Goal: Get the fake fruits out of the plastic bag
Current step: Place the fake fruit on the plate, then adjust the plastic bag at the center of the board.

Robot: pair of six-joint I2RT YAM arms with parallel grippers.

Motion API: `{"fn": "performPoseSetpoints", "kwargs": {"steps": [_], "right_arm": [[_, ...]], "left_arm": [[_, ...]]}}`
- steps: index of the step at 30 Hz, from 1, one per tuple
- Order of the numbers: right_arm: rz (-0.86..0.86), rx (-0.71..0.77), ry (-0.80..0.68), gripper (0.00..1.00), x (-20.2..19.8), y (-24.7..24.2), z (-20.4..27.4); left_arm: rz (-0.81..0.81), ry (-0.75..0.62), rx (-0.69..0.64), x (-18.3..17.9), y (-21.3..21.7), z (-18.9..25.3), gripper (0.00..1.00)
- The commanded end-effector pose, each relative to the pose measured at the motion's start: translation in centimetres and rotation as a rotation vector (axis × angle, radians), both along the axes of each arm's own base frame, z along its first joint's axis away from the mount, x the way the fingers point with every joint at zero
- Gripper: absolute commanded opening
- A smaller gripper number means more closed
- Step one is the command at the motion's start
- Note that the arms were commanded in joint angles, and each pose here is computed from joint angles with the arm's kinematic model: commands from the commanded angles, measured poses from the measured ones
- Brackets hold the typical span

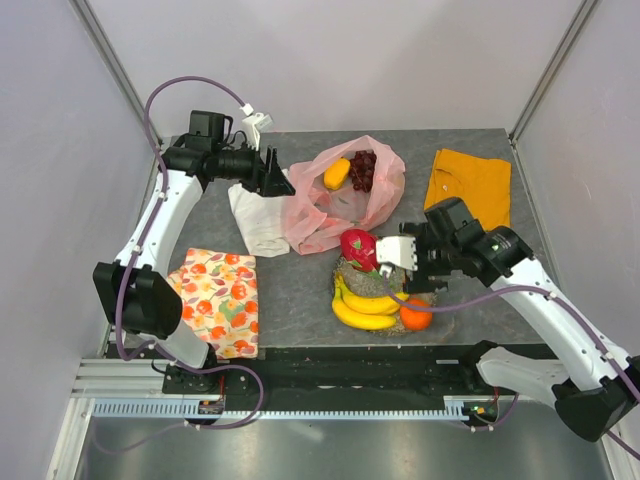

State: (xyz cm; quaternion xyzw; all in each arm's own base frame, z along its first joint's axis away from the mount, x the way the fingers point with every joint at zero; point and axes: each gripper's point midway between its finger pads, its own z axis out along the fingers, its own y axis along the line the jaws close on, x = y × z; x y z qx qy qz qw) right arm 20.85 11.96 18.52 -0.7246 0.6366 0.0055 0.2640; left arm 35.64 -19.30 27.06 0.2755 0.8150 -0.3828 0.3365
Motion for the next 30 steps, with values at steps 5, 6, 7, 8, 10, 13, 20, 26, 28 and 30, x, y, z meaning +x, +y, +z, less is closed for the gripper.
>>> {"fn": "performPoseSetpoints", "kwargs": {"steps": [5, 6, 7, 8, 10, 13, 20, 26, 28, 30], "right_arm": [[-0.299, 0.418, -0.123, 0.98, 10.0, 8.0, 7.8], [-0.340, 0.475, -0.127, 0.97, 11.2, 9.0, 9.2], [-0.379, 0.466, -0.094, 0.97, 12.7, 9.8, 7.8], [-0.408, 0.482, -0.084, 0.96, 13.7, 10.2, 7.7], [-0.484, 0.550, -0.046, 0.96, 16.3, 11.4, 7.5], [-0.560, 0.617, -0.028, 0.96, 19.4, 12.7, 7.2], [-0.720, 0.466, -0.158, 0.95, 25.5, 10.7, 2.9], [-0.789, 0.233, -0.205, 0.95, 26.8, 4.7, -1.8], [-0.808, 0.159, -0.212, 0.95, 26.6, 2.9, -2.7], [-0.824, 0.093, -0.186, 0.94, 25.9, 1.2, -4.1]], "left_arm": [[-0.024, -0.026, -0.004, -0.3, -1.1, 0.6, 0.73], [-0.051, -0.033, -0.007, -0.8, -1.9, 0.8, 0.73], [-0.076, -0.043, -0.007, -1.1, -2.6, 1.0, 0.73], [-0.143, -0.068, -0.003, -2.1, -4.3, 1.1, 0.73], [-0.207, -0.092, -0.003, -2.3, -6.4, 1.5, 0.73], [-0.262, -0.068, -0.012, -1.3, -9.6, 0.9, 0.73], [-0.138, -0.048, 0.086, 3.3, -9.8, -1.2, 0.74], [-0.031, -0.032, 0.281, 4.7, -7.0, -6.2, 0.79], [0.000, -0.022, 0.340, 5.4, -6.2, -7.4, 0.79], [-0.006, 0.008, 0.366, 5.3, -6.1, -8.7, 0.79]]}}
